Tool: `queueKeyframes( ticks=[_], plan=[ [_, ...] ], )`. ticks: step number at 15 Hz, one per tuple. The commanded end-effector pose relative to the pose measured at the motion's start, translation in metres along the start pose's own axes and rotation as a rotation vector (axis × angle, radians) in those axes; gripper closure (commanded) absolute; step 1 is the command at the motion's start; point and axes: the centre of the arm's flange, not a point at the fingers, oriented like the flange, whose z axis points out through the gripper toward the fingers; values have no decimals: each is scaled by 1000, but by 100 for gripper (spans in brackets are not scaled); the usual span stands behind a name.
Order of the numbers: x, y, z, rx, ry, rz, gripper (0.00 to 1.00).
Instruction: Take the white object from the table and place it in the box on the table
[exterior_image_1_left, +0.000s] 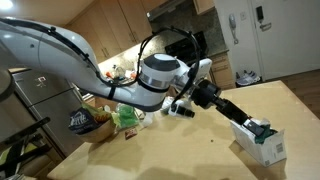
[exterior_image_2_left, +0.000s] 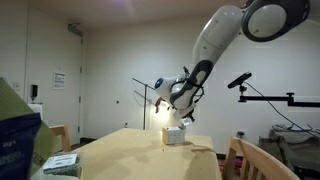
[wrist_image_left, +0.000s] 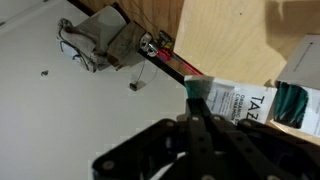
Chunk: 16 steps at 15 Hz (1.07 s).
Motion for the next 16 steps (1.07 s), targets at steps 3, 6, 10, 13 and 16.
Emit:
queueKeyframes(
  ticks=[3, 6, 10, 13, 16],
  plan=[
    [1, -10, 0, 45, -30, 26, 97],
    [2, -13, 1, 61, -43, 42, 97],
    [3, -14, 2, 42, -63, 17, 99],
    [-1, -13, 6, -34, -111, -10, 99],
    [-4, -11, 8, -89, -134, -4, 99]
  ],
)
